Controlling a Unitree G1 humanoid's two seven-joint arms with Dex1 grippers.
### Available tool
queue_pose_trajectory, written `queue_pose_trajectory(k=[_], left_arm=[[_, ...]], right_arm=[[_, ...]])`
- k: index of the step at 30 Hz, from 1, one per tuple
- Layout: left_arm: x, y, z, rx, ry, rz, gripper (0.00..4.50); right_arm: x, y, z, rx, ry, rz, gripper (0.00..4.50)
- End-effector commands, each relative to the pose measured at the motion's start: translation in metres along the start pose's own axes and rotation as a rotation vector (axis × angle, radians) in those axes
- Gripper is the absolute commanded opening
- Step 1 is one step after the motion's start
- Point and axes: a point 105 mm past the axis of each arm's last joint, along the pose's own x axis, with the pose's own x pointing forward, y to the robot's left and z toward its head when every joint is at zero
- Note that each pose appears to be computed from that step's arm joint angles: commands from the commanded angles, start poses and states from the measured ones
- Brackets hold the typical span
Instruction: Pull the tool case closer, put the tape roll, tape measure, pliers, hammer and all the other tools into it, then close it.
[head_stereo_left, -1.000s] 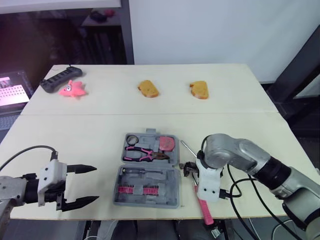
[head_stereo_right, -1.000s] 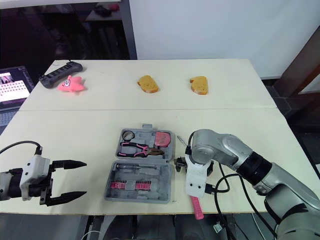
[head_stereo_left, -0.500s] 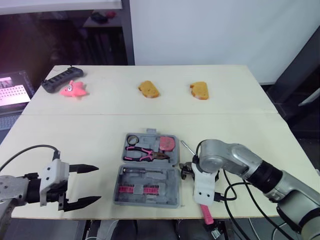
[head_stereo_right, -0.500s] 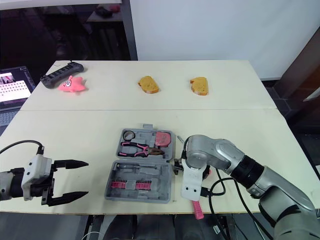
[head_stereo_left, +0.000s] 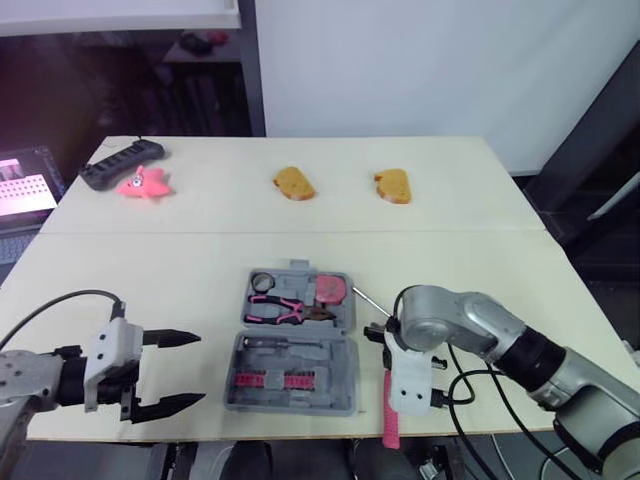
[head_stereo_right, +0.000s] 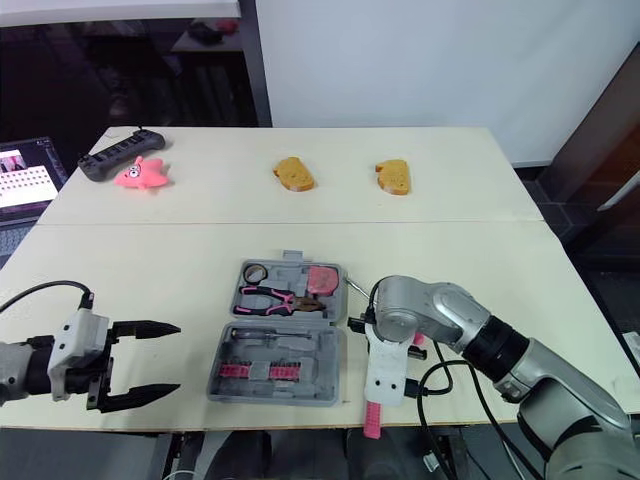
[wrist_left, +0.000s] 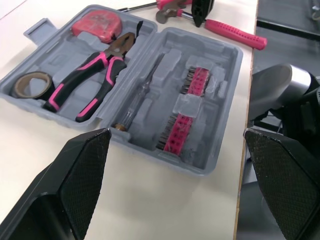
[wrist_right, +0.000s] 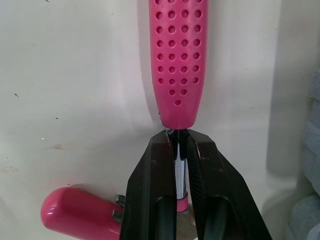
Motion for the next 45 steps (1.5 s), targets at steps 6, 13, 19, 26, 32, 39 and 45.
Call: queue_pose_trajectory(k=[6,13,19,26,32,39,45], left_arm=[[0.0,0.005,0.0,0.014,-0.006,0.011,4.5],[0.002,0.009,-0.003,0.014,-0.005,0.012,4.5],[0.004,0.012,-0.006,0.016,-0.006,0.015,4.5],[0.008,0.015,-0.008,0.019,-0.012,0.016,4.5],[0.008,0.015,-0.01,0.016,-0.012,0.014,4.5],[0.011,0.017,-0.012,0.018,-0.013,0.002,4.5],[0.012,0.015,-0.012,0.023,-0.015,-0.012,4.5]], right_arm=[[-0.002,-0.005,-0.003,-0.055,0.001,-0.047,0.02],[-0.037,0.001,-0.001,-0.15,-0.01,-0.154,0.02],[-0.084,0.005,0.003,-0.044,-0.095,-0.3,0.02],[-0.135,-0.007,0.0,0.494,-0.301,-0.521,0.02],[-0.148,0.009,-0.014,1.455,-0.463,-0.519,0.02],[-0.115,0.036,-0.006,1.933,-0.567,-0.398,0.02],[-0.069,0.052,0.004,2.154,-0.518,-0.435,0.02]])
